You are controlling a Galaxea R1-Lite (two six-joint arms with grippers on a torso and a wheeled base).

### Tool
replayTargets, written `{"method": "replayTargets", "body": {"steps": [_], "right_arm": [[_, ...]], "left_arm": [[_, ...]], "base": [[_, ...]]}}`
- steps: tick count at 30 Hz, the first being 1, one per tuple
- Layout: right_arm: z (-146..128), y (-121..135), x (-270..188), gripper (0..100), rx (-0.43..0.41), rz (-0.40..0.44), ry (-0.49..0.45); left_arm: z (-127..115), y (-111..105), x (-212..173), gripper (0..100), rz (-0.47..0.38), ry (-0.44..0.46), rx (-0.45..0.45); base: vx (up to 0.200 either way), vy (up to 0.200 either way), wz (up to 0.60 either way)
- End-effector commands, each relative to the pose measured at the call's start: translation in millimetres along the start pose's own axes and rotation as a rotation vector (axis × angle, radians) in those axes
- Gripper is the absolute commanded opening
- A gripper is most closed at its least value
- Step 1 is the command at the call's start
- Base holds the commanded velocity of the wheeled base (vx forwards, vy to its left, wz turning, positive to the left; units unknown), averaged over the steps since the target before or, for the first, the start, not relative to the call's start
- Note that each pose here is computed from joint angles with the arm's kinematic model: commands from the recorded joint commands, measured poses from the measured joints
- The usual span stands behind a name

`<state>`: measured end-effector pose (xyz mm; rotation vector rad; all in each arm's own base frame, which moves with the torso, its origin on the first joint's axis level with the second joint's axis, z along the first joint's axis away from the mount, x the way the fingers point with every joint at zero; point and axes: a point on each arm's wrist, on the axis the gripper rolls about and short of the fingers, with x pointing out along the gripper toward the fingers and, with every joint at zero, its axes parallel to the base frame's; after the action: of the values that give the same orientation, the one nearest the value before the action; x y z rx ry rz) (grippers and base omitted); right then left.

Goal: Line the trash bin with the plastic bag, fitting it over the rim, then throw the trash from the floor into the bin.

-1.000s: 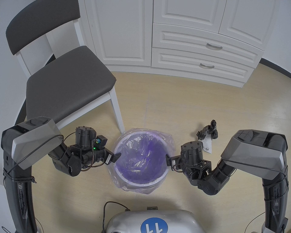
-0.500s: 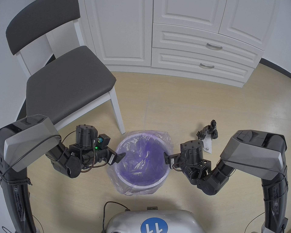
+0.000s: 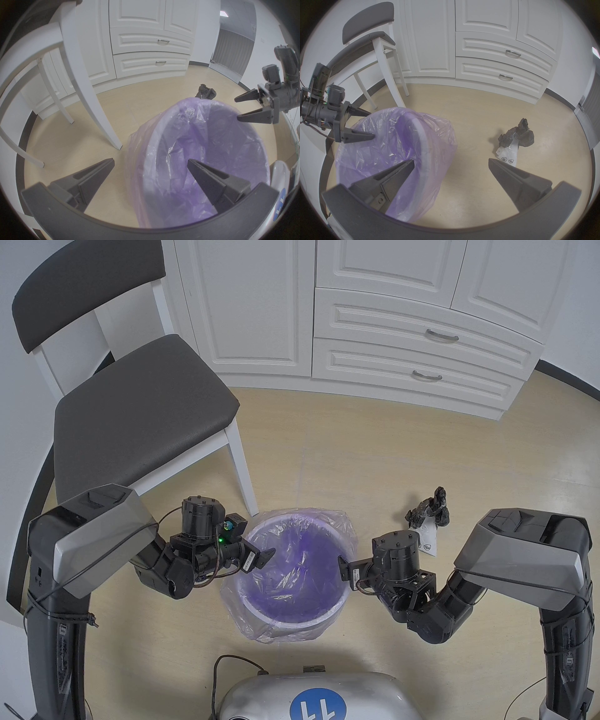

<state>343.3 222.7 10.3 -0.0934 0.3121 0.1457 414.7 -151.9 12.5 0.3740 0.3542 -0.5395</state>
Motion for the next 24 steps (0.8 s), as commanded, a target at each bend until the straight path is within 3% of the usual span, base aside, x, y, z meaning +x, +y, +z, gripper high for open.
{"method": "replayTargets", "body": {"steps": [1, 9, 24], "right_arm": [[-1.6, -0.5, -0.3, 100, -0.004, -0.001, 0.006], [-4.6, -1.0, 0.6, 100, -0.008, -0.003, 0.016], [-7.5, -2.2, -1.5, 100, -0.019, -0.003, 0.03]], "left_arm": [[-16.4, -2.9, 23.4, 100, -0.012, 0.024, -0.005], [-19.4, -0.5, 39.0, 100, 0.009, 0.025, -0.005], [-6.8, -15.5, 3.9, 100, 0.028, -0.025, 0.016]], "base": [[0.0, 0.0, 0.0], [0.0, 0.0, 0.0], [0.0, 0.0, 0.0]]}}
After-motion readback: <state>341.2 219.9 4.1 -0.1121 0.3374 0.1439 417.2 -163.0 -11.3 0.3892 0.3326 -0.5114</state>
